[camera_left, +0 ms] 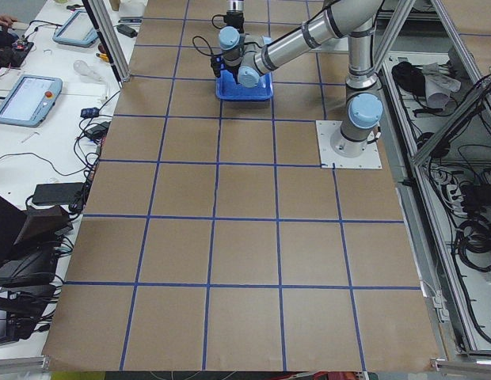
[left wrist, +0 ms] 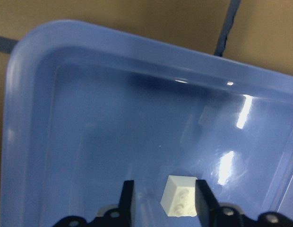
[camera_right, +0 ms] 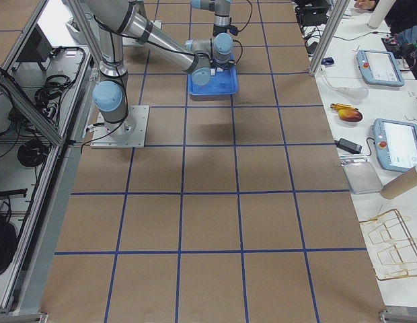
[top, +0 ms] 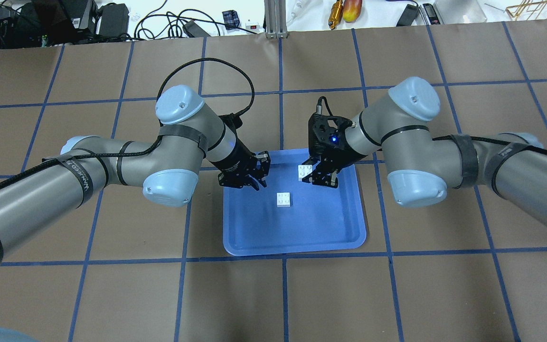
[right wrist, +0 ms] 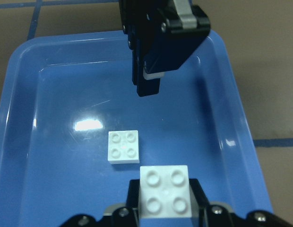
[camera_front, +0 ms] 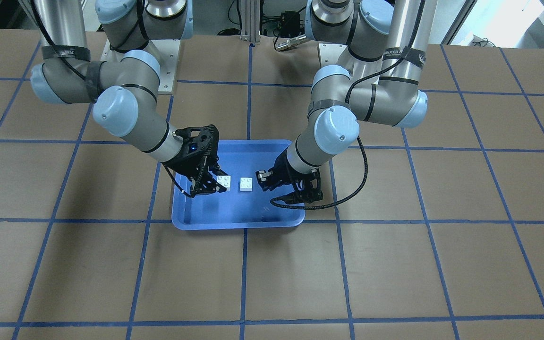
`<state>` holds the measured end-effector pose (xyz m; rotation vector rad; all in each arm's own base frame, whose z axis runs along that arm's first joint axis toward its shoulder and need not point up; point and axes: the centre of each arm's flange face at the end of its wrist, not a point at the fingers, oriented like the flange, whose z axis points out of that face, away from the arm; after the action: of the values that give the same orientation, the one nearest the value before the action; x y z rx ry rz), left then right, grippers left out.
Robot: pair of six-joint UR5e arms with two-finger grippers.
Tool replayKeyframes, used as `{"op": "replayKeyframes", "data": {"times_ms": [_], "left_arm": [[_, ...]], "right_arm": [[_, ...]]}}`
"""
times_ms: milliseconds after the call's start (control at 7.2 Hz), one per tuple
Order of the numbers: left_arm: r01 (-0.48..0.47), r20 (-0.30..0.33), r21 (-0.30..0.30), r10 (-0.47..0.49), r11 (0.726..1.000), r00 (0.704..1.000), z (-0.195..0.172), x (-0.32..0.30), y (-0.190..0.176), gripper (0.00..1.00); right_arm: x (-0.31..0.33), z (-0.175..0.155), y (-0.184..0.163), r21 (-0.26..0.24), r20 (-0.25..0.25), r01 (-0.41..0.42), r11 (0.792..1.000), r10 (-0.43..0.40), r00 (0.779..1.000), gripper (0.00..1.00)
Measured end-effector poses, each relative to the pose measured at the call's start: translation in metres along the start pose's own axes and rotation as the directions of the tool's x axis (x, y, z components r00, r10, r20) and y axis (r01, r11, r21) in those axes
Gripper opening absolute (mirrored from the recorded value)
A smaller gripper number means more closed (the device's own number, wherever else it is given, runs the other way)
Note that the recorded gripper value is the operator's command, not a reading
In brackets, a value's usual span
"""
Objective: Assemble white blocks and place on blue tray
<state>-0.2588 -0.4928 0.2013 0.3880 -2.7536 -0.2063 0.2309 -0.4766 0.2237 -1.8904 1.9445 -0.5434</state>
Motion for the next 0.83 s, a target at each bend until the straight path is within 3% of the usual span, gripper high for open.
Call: {"op": "replayKeyframes", "data": {"times_ms": [833], "left_arm": [[0.04,0.017,-0.04,-0.04,0.998,0.999,0.027,0.0,0.011,0.0]], "right_arm": [[-0.016,0.045,0.015,-0.026,-0.013,0.006,1.0,-0.006,1.0,0.14]]}}
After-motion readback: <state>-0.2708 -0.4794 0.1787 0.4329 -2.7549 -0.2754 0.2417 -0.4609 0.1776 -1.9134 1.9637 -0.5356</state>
